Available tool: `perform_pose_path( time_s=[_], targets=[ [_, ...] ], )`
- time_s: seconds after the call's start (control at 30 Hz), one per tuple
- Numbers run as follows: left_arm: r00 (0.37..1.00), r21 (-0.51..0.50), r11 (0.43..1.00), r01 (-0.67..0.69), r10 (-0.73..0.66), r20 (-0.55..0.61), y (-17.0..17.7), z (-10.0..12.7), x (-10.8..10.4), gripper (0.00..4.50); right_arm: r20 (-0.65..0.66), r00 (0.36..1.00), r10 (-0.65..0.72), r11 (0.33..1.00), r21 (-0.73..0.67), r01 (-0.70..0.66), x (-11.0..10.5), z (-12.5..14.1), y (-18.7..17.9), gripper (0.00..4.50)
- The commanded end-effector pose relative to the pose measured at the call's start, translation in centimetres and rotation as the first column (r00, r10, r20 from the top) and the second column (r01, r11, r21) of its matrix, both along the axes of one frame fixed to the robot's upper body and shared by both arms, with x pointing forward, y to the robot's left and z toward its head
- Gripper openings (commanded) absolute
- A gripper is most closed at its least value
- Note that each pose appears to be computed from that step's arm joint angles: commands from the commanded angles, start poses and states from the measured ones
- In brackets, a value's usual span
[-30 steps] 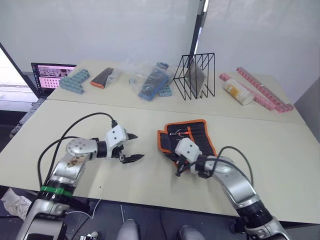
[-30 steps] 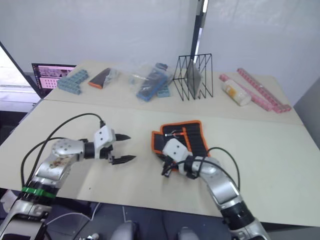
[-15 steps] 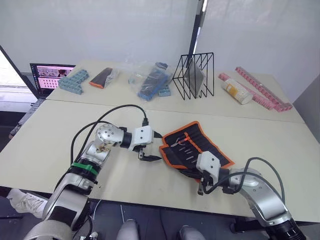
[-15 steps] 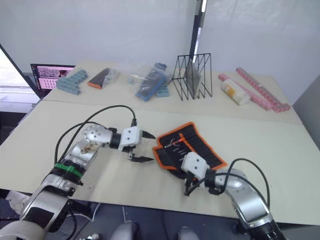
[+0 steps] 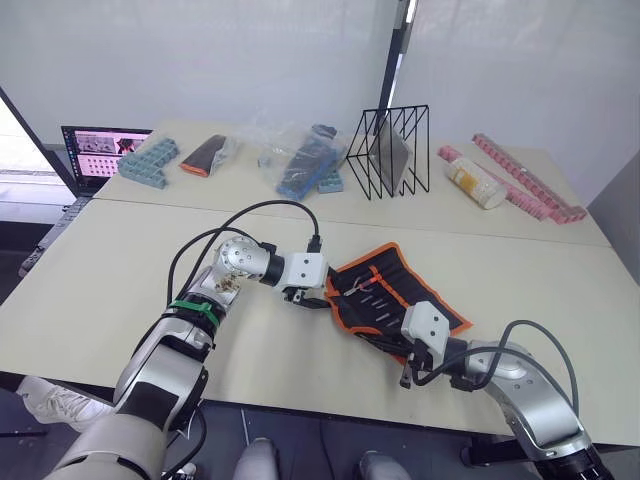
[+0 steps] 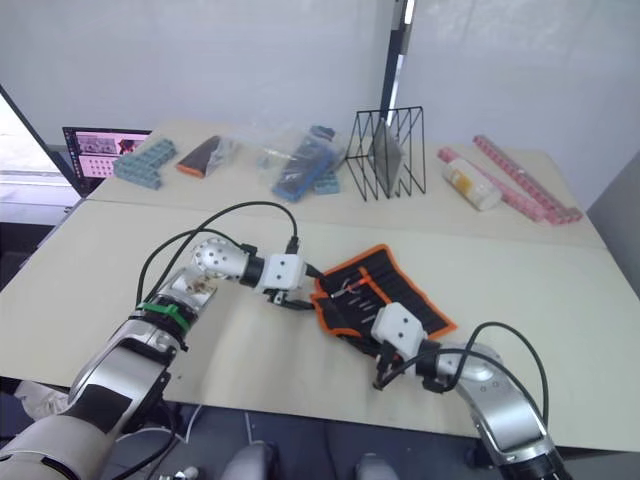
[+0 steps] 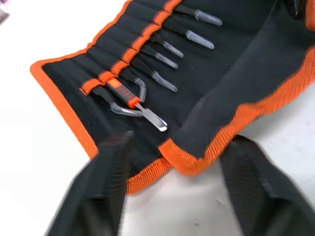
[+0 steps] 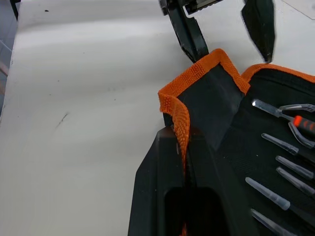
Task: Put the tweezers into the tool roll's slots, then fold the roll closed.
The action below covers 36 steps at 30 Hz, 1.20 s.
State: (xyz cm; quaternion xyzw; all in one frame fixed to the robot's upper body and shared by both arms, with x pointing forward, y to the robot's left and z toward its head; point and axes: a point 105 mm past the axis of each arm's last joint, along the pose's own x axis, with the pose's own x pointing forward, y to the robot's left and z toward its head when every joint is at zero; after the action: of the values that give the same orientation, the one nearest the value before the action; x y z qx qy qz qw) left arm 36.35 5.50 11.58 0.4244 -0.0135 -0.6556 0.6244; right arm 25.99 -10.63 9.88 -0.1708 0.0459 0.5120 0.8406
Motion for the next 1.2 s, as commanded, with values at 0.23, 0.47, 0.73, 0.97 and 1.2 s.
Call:
perform_pose_path(
  time_s=[0.23,0.47,0.73,0.97,1.2],
  targets=[
    [0.999,0.016,0.999,0.042,-0.043,0.032,-0.1,-0.5,-0.6,0.01,0.096,0.993,-0.064,0.998,0.0,0.065,1.8,1.0,-0.7,0.0],
    [0.994,0.051,0.999,0.014,-0.02,0.11,2.3,-0.2,-0.9,0.01,0.126,0.989,-0.08,0.996,-0.019,0.083,3.1,0.6,-0.5,0.0],
    [0.981,0.069,0.983,-0.172,0.165,0.1,7.3,0.3,-1.3,0.01,0.192,0.981,-0.03,0.999,-0.035,0.037,6.4,0.0,1.6,0.0],
    [0.95,0.058,0.948,-0.312,0.309,0.043,10.1,0.0,-3.4,0.01,0.307,0.949,0.067,0.993,-0.112,-0.034,9.6,0.8,3.7,0.0],
    [0.913,0.059,0.912,-0.405,0.407,-0.021,11.2,-0.6,-6.3,0.01,0.411,0.905,0.111,0.984,-0.171,-0.044,11.6,2.0,3.7,0.0]
  ],
)
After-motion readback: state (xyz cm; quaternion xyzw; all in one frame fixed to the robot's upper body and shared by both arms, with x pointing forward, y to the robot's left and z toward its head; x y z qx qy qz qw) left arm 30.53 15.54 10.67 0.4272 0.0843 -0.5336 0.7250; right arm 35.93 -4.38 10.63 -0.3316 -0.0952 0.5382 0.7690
